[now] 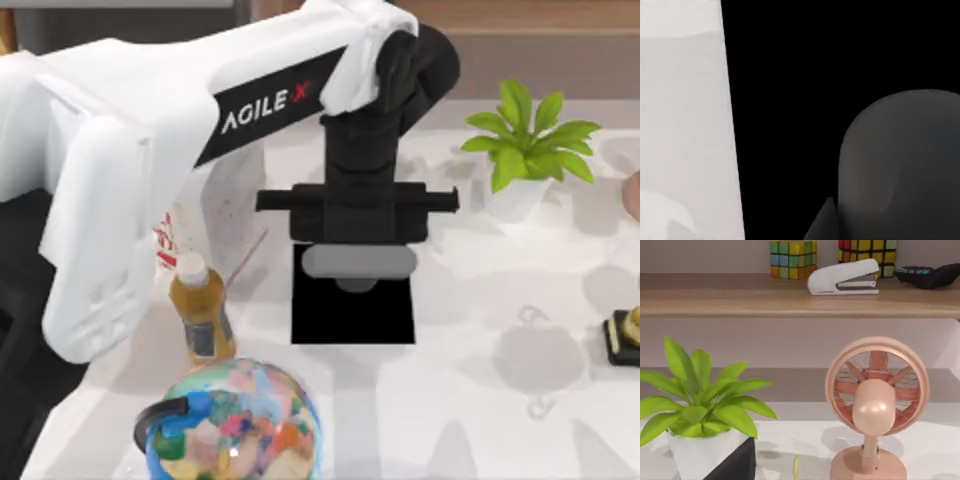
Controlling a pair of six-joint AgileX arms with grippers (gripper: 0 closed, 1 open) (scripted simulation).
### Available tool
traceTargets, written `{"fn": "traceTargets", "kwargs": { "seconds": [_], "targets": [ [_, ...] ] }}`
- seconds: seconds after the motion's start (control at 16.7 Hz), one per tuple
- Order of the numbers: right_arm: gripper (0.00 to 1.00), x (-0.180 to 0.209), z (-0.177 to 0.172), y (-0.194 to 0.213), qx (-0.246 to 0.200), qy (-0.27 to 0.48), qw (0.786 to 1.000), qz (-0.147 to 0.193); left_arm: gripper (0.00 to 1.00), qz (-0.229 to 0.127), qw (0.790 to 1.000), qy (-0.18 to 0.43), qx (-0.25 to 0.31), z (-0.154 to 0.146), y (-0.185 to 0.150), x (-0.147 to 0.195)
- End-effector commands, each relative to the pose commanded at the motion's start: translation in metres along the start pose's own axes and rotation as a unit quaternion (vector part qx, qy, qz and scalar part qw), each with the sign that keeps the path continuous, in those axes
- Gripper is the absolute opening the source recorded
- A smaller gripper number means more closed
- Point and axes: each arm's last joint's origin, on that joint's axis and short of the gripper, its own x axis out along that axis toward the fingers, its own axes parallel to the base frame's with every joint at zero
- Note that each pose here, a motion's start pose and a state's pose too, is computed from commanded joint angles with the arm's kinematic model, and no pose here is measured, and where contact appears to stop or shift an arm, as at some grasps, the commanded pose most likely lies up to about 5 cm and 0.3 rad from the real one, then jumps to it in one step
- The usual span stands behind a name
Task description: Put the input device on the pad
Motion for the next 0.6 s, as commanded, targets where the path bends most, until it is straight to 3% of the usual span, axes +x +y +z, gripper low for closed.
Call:
{"fn": "traceTargets", "kwargs": {
  "seconds": [0.6],
  "targets": [
    [1.00, 0.000, 0.000, 0.000, 0.000, 0.000, 1.000, 0.000, 0.00, -0.002, 1.000, -0.004, 0.000, 0.000, -0.001, 0.024]
  ]
}}
